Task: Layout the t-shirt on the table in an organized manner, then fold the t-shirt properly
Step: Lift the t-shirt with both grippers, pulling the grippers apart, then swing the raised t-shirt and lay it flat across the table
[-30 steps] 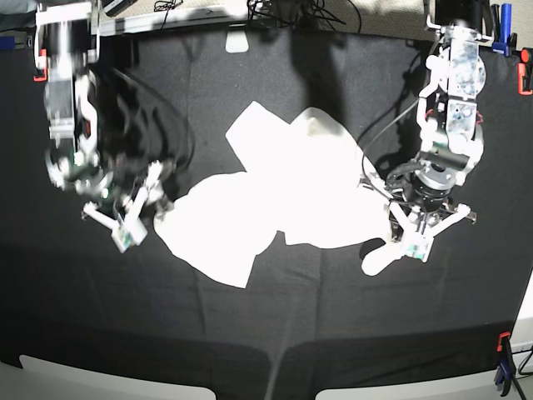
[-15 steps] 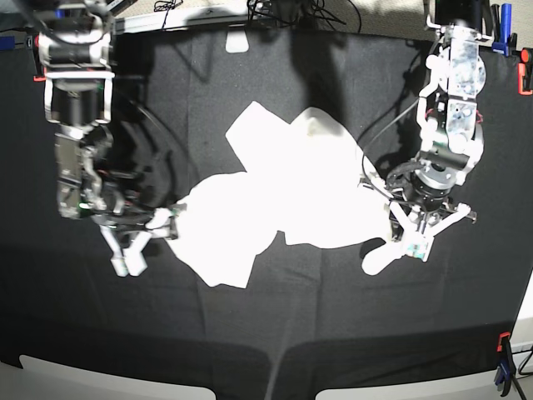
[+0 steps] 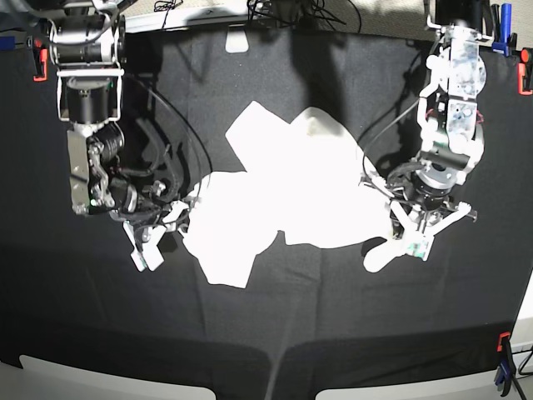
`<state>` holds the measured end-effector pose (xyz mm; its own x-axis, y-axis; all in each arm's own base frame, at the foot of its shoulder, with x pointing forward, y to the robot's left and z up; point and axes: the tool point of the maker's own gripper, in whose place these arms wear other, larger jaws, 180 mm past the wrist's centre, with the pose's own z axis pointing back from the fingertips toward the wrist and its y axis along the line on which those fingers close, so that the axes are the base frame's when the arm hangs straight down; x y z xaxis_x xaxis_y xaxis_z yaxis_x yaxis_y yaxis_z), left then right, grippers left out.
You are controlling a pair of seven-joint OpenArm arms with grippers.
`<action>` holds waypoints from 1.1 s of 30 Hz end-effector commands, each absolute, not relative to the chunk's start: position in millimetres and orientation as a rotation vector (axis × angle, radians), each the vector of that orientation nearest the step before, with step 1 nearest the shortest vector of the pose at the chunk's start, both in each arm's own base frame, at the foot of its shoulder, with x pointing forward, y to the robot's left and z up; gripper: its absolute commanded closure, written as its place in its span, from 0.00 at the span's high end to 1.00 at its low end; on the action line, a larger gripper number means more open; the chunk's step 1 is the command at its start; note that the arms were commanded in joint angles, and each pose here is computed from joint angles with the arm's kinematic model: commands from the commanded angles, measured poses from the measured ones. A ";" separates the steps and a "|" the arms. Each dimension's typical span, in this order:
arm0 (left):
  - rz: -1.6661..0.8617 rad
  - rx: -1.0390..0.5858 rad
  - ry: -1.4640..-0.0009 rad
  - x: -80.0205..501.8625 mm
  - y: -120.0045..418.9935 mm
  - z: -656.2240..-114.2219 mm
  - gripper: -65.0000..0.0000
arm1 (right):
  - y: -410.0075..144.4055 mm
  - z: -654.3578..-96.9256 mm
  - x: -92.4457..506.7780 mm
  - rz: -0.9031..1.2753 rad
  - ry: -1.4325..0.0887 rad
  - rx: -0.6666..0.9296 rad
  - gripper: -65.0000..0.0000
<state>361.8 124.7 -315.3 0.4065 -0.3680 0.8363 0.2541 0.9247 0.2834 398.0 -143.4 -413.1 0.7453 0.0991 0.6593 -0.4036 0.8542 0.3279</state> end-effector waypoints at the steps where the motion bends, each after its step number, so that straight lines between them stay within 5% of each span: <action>1: -0.411 0.168 -1.162 371.7 130.0 -294.0 0.00 | -144.8 -379.9 425.4 0.315 -0.766 0.478 0.00; 10: -0.597 0.480 -1.301 390.3 169.5 -249.3 0.00 | -196.4 -235.6 515.0 0.362 -1.025 0.330 0.00; 16: -0.423 0.667 -1.428 403.3 216.6 -196.6 0.00 | -250.6 -153.0 530.5 0.273 -1.142 0.296 0.00; 24: -0.356 0.737 -1.473 403.6 235.3 -177.0 0.00 | -335.2 -120.4 506.6 0.078 -1.217 0.278 0.00; 33: -0.384 0.732 -1.537 404.4 227.5 -167.7 0.00 | -351.0 -108.5 499.3 0.076 -1.235 0.262 0.00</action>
